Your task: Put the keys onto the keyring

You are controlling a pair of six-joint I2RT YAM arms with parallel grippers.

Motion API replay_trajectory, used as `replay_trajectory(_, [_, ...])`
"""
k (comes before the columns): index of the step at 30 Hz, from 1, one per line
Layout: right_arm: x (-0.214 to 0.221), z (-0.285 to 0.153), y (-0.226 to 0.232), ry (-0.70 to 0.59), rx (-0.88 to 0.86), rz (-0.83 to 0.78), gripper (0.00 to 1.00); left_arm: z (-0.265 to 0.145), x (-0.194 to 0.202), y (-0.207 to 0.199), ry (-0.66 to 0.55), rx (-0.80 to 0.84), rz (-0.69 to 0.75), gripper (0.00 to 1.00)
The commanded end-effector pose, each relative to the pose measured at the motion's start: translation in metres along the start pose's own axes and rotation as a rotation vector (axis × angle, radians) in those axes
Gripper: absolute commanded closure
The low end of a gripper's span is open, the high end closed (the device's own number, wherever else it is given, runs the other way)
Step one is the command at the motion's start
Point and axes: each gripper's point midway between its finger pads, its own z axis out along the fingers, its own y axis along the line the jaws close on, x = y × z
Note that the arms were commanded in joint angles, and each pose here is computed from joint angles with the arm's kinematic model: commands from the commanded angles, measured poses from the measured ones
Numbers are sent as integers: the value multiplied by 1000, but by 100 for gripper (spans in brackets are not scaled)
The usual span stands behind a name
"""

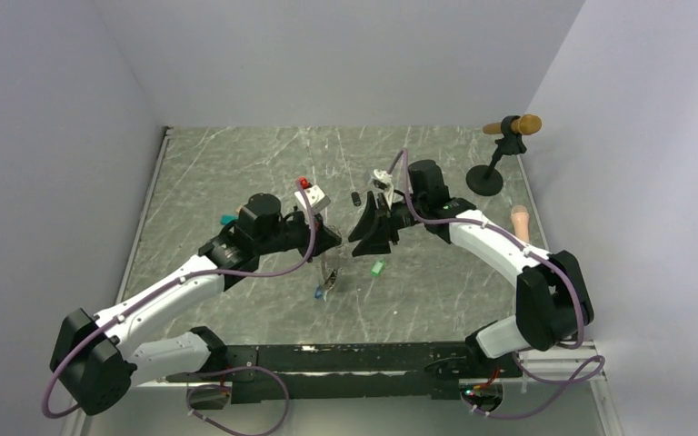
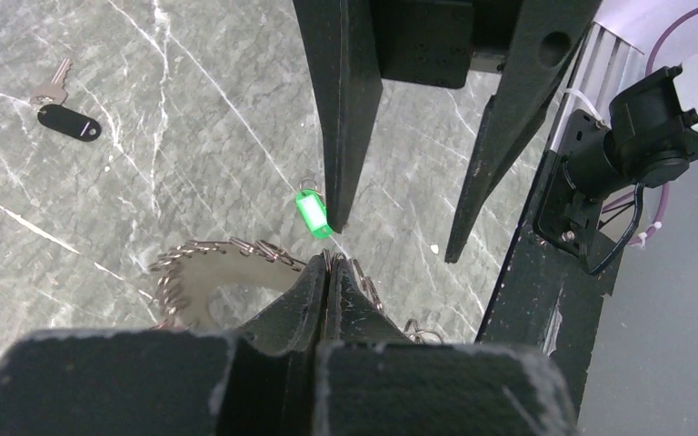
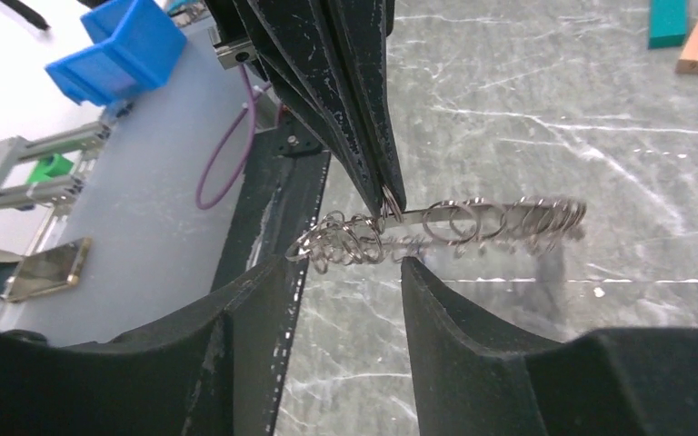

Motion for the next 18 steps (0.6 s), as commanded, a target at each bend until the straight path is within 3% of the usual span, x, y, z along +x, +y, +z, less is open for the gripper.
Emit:
replay_trajectory(1, [-5, 10, 13, -23, -90, 45, 48, -7, -36, -13, -127, 35, 36, 100])
replay_trajectory(5, [0, 22, 16, -10, -122, 67, 55, -10, -35, -13, -132, 34, 32, 100])
replay_trajectory(10, [0, 25, 14, -14, -117, 105, 57, -11, -32, -14, -132, 37, 26, 100])
replay_trajectory(14, [-2, 25, 16, -15, -126, 108, 66, -10, -29, -13, -126, 33, 24, 100])
replay_trajectory(18, [-4, 24, 16, -23, -127, 125, 63, -11, -30, -12, -128, 27, 30, 100])
